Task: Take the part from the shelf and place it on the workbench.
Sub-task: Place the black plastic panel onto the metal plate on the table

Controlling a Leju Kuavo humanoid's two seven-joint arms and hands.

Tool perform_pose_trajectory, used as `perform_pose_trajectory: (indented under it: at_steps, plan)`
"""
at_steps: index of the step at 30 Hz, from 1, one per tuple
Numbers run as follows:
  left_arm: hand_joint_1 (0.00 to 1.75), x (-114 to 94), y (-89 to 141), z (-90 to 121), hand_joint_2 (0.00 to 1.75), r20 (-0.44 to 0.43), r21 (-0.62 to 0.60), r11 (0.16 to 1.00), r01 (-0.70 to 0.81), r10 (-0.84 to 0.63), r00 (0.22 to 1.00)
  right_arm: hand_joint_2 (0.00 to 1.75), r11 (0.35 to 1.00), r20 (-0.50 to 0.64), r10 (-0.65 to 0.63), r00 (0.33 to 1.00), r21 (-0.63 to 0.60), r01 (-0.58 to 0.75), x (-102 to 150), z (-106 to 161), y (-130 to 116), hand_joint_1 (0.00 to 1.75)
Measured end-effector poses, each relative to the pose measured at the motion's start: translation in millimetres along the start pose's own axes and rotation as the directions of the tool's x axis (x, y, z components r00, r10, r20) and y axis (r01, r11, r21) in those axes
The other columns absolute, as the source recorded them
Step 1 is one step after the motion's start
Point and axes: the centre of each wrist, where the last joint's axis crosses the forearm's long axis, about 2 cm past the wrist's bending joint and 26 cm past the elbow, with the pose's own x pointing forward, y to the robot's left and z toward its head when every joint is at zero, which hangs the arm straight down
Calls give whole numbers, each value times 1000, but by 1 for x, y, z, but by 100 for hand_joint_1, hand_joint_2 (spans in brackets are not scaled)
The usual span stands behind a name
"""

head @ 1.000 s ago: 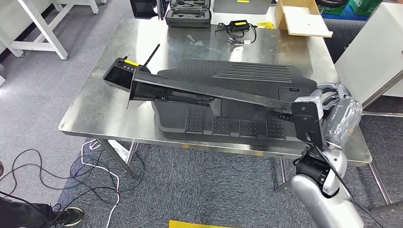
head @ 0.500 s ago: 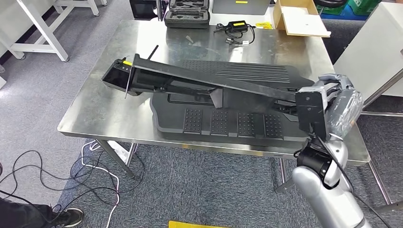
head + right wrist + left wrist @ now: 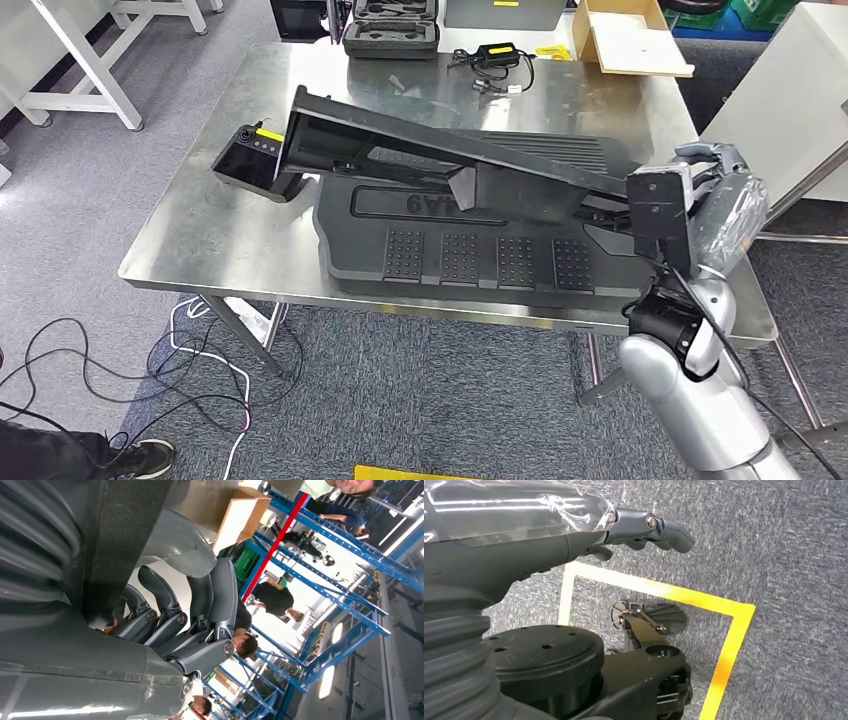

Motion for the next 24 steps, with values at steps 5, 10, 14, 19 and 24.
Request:
perform_pose_trajectory:
  at_steps: [5,10,14,19,24]
  plan:
    - [0,2,0,-1,175,5,-4,1000,7,-7,1000,175,999,19,37,999,-22,-37,0,-4,0,175]
    - [0,3,0,-2,175,7,-6,1000,12,-12,1000,175,996,37,75,997,-44,-73,0,-9,1,175]
    - [0,4,0,-2,175,5,-7,1000,13,-13,1000,175,992,73,113,991,-69,-108,0,-17,2,175]
    - [0,5,0,-3,175,5,-10,1000,17,-17,1000,175,991,97,116,989,-78,-108,2,-28,5,175]
    - [0,5,0,-3,175,7,-17,1000,24,-24,1000,175,992,102,114,988,-71,-107,2,-31,8,173]
